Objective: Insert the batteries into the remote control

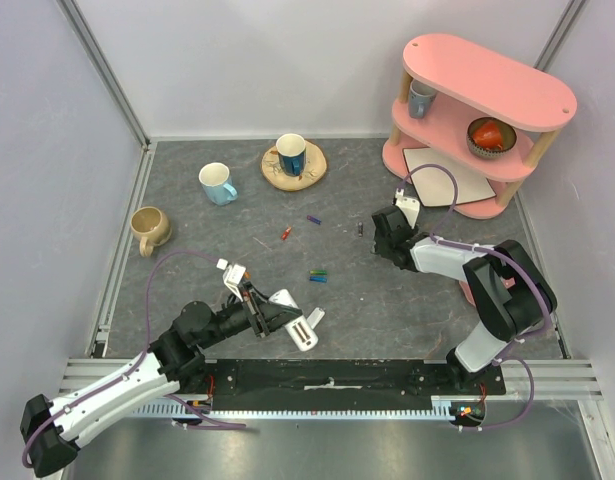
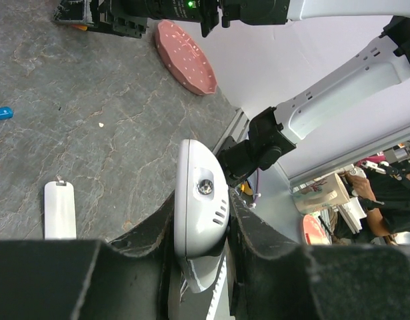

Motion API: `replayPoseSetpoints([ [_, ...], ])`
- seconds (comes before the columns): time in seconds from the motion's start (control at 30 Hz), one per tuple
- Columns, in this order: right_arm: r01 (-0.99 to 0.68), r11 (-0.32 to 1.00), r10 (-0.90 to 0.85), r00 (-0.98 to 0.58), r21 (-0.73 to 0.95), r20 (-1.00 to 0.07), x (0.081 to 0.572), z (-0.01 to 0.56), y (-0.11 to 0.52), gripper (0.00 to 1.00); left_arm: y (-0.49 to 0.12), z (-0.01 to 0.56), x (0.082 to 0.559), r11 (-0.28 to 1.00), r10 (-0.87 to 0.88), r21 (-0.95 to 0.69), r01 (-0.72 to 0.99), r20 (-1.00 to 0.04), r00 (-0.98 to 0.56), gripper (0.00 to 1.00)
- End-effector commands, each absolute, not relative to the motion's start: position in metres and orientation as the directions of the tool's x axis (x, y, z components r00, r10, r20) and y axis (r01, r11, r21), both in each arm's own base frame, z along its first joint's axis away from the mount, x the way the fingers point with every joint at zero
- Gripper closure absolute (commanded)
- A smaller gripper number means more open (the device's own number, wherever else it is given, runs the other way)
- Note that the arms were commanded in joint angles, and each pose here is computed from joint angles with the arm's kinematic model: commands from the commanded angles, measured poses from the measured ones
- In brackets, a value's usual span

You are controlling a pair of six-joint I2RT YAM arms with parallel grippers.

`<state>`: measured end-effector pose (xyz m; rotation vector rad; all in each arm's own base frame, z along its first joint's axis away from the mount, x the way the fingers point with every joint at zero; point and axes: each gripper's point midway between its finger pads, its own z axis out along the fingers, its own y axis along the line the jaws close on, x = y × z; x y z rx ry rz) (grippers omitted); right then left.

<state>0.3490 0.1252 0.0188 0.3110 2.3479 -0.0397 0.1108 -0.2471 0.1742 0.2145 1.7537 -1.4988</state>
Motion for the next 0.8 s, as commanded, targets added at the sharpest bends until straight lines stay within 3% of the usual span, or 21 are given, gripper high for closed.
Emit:
replayPoseSetpoints([
  [0.0, 0.262, 0.963, 0.236, -0.680, 0.072, -0.694, 0.349, 0.015, 0.125, 0.40, -0.245, 0.186, 0.114, 0.275, -0.383, -0.740, 0.614, -0.670, -0.636, 0.98],
  [0.33, 0.244, 0.968, 0.220, -0.683, 0.065, -0.696, 0.343, 0.016, 0.123, 0.59, -0.244, 0.189, 0.114, 0.280, -0.383, -0.731, 0.622, -0.679, -0.626, 0.98],
  [0.53, 0.260, 0.931, 0.363, -0.611, 0.254, -0.704, 0.331, 0.046, 0.138, 0.64, -0.243, 0.186, 0.117, 0.294, -0.388, -0.731, 0.616, -0.680, -0.622, 0.98],
  [0.77, 0.317, 0.858, 0.513, -0.572, 0.405, -0.639, 0.309, 0.051, 0.154, 0.66, -0.244, 0.183, 0.118, 0.291, -0.396, -0.738, 0.609, -0.673, -0.625, 0.98],
])
